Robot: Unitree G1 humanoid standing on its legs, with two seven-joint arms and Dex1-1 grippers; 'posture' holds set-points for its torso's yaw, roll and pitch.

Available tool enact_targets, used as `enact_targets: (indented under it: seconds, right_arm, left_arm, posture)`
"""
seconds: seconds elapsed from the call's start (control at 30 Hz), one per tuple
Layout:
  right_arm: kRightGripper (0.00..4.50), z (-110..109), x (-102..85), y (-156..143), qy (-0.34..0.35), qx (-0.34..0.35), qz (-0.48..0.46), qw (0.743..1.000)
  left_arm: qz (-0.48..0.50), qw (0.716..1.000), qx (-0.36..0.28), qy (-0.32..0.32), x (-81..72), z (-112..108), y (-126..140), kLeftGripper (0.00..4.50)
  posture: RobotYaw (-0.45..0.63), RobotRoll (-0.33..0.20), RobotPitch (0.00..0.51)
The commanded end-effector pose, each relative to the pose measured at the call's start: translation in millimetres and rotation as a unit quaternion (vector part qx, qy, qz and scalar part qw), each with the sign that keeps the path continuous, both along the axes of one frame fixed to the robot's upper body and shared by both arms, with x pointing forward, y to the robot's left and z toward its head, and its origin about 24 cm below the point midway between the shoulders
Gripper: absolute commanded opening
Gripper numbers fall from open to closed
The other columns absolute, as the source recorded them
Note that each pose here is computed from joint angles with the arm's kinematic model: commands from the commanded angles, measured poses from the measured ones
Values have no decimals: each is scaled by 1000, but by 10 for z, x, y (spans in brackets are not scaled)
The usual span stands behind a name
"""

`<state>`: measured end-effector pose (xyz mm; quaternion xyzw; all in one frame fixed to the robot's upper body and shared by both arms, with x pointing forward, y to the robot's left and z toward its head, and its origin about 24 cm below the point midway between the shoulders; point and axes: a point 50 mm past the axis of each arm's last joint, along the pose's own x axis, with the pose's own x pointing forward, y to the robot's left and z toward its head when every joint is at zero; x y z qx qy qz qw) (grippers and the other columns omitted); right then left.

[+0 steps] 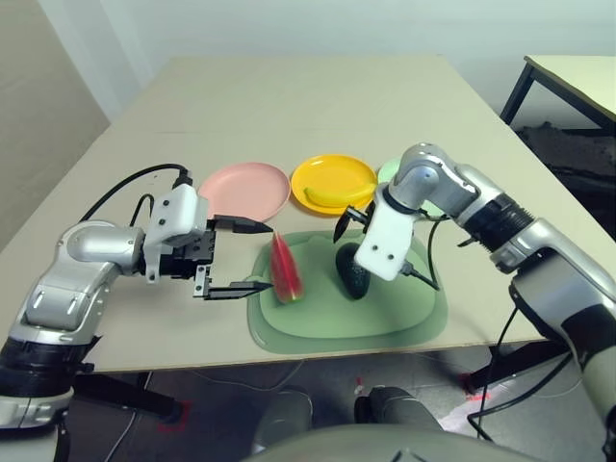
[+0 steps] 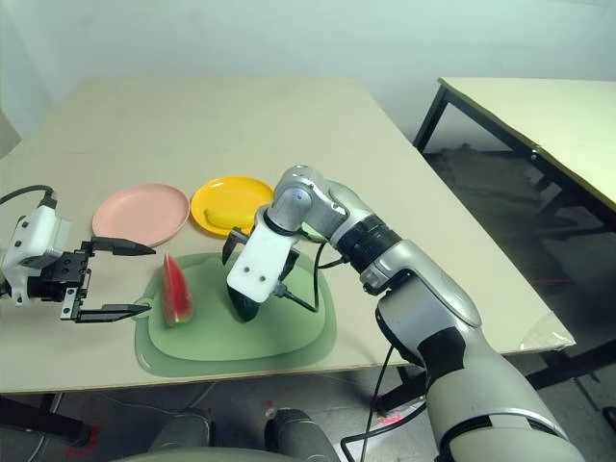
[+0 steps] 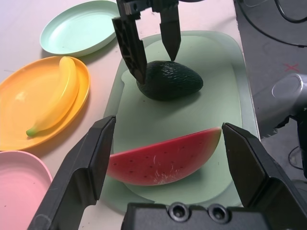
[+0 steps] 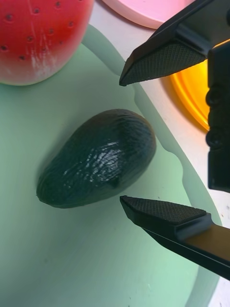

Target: Place the fruits into color-matched plates.

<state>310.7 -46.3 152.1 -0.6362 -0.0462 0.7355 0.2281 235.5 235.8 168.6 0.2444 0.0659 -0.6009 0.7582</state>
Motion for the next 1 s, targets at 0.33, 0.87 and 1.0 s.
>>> enact_targets:
  seconds: [0.33,0.87,1.0]
  right_arm:
    - [4469,-219,43,-44,4,-29,-7,1000]
    - [4469,-256,-16,-42,18,-30,0,999]
    - [4469,-261,-26,-33,22,-29,-2,999]
  left_arm:
    - [1,1000,6,-9,-4,35,-12,4500]
    - [-1,1000,10,-8,16,42,-18,4500]
    - [-1,1000,10,-9,20,41,-18,4500]
  posture:
    - [182,0,0]
    - [178,0,0]
    - [177,0,0]
